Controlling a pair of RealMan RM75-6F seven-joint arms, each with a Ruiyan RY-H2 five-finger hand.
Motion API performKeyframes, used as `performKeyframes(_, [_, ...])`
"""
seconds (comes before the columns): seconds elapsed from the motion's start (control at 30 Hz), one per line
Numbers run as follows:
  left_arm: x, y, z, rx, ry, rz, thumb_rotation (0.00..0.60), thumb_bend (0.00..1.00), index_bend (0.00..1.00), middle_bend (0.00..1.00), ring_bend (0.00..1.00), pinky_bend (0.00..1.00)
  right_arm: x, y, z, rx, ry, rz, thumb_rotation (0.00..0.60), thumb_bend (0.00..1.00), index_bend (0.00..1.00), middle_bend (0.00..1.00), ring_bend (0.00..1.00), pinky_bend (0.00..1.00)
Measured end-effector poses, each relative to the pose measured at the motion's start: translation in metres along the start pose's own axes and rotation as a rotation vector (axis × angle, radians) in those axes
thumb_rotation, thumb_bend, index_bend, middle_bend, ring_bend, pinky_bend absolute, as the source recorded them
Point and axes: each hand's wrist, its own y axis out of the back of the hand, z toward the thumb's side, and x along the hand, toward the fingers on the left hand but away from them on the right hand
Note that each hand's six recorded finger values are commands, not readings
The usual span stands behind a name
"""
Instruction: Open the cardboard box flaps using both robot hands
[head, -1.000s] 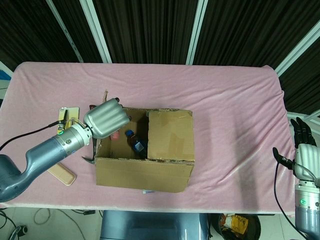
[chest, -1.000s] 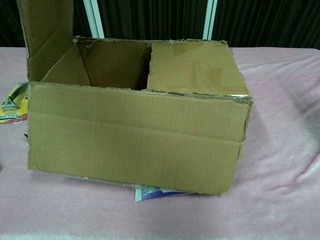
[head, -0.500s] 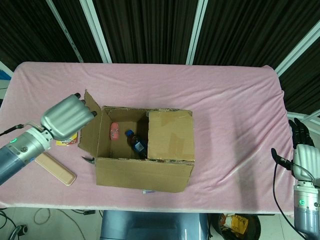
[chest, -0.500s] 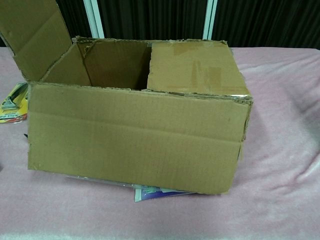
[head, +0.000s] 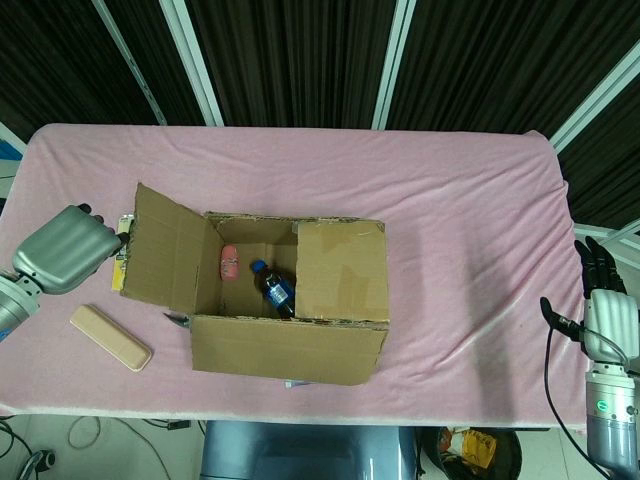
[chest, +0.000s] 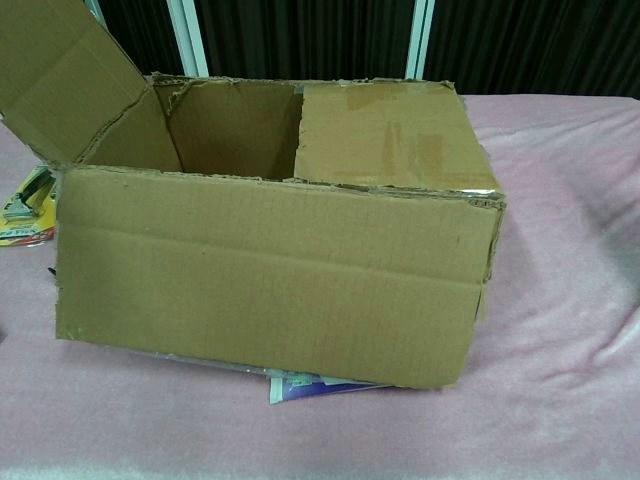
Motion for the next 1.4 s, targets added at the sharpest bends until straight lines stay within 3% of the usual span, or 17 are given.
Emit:
performKeyframes(0.33, [-0.023, -0.053, -0.02, -0.064, 0.078, -0.073, 0.6, 1.0, 0.52, 0.71, 0.54, 0.49, 0.0, -0.002, -0.001, -0.003, -0.006, 0.008, 0.6, 0.38, 0.0, 0.0, 0.0, 0.21])
performKeyframes(0.43, [-0.034, -0.066, -0.027, -0.087, 0.112, -0.081, 0.6, 0.98, 0.47, 0.64, 0.49, 0.46, 0.0, -0.002, 0.0, 0.002, -0.004, 0.011, 0.6, 0.38, 0.0, 0.0, 0.0, 0.21])
performKeyframes(0.47, [-0.036, -0.069, -0.028, -0.097, 0.121, -0.076, 0.6, 0.92, 0.42, 0.58, 0.44, 0.43, 0.0, -0.002, 0.0, 0.003, -0.002, 0.012, 0.6, 0.37, 0.0, 0.0, 0.0, 0.21])
performKeyframes(0.63, [-0.046, -0.074, -0.034, -0.207, 0.189, 0.022, 0.6, 0.37, 0.12, 0.16, 0.1, 0.18, 0.0, 0.0, 0.005, 0.009, 0.023, 0.008, 0.6, 0.38, 0.0, 0.0, 0.0, 0.21])
performKeyframes(0.73, [-0.053, -0.078, -0.031, -0.335, 0.247, 0.125, 0.6, 0.22, 0.03, 0.02, 0.01, 0.06, 0.0, 0.003, 0.012, 0.021, 0.056, 0.009, 0.6, 0.38, 0.0, 0.0, 0.0, 0.21])
performKeyframes(0.93, [-0.071, -0.111, -0.008, -0.548, 0.377, 0.306, 0.6, 0.19, 0.0, 0.0, 0.0, 0.0, -0.003, 0.013, 0.034, 0.067, 0.149, 0.023, 0.6, 0.37, 0.0, 0.0, 0.0, 0.21])
performKeyframes(1.1, [-0.086, -0.151, 0.01, -0.638, 0.476, 0.337, 0.6, 0.19, 0.0, 0.0, 0.0, 0.0, -0.012, 0.017, 0.061, 0.104, 0.23, 0.037, 0.6, 0.37, 0.0, 0.0, 0.0, 0.21])
performKeyframes(1.27, [-0.09, -0.17, 0.013, -0.632, 0.512, 0.354, 0.6, 0.19, 0.0, 0.0, 0.0, 0.0, -0.022, 0.019, 0.096, 0.159, 0.328, 0.063, 0.6, 0.36, 0.0, 0.0, 0.0, 0.21])
performKeyframes(1.4, [-0.091, -0.182, 0.013, -0.635, 0.515, 0.362, 0.6, 0.19, 0.0, 0.0, 0.0, 0.0, -0.031, 0.017, 0.138, 0.211, 0.44, 0.097, 0.6, 0.49, 0.0, 0.03, 0.0, 0.21])
